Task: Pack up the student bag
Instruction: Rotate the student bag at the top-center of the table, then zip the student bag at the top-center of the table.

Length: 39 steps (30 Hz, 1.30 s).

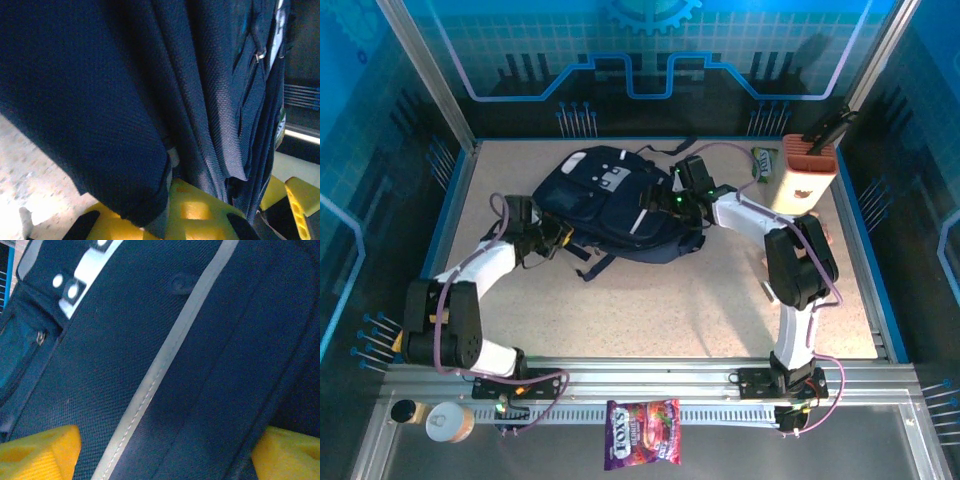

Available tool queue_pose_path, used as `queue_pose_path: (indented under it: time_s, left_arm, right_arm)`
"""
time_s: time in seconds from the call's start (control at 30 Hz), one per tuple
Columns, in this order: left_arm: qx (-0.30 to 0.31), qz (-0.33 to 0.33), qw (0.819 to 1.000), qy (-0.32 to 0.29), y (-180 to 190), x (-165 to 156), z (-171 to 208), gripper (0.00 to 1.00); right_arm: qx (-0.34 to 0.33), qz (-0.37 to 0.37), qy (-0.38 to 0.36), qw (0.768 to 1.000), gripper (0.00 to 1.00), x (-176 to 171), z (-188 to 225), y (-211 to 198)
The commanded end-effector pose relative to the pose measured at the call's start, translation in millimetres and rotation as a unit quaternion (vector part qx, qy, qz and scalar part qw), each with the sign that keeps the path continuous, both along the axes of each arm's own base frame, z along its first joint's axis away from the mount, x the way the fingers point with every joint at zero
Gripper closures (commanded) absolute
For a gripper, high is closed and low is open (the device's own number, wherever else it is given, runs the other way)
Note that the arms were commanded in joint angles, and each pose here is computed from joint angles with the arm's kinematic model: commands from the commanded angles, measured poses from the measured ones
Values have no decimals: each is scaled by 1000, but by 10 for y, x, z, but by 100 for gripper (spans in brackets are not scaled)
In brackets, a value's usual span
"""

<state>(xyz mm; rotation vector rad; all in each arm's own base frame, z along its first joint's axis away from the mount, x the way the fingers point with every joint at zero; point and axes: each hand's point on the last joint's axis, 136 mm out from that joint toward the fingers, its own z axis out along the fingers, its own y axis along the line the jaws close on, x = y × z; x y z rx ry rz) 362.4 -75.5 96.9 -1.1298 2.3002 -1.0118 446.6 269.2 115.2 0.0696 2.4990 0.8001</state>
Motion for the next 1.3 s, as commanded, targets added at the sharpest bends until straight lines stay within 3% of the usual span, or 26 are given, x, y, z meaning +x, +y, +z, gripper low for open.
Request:
queue_pose_path:
  time_s: [0.0,0.2,0.37,0.53,0.73,1.03,1.27]
  left_arm:
    - [-50,5,999,-4,-135,-94,134,100]
    - [-66,9,997,-24,-179,-84,333,100]
    - [-61,0,997,-38,-250,-78,464,100]
    - [-54,-8,997,-50,-301,-82,553,100]
    - [-45,-9,998,-40,-327,-151,558,100]
    - [-43,-8,999,-21,-322,-270,544,100]
    - [-54,-16,998,-22,-368,-283,587,100]
  right_arm:
    - [-27,12,-21,999,14,37,180,-90]
    - [-74,8,-63,995,13,-339,694,-358]
    - [-122,25,-63,990,13,-865,734,-319]
    - [-171,28,-77,982,17,-1362,694,-122]
    - [-199,37,-114,973,29,-1800,611,409]
    - [-191,41,-76,978,51,-1991,322,1240]
    - [-193,2,-65,979,62,-1815,216,1450]
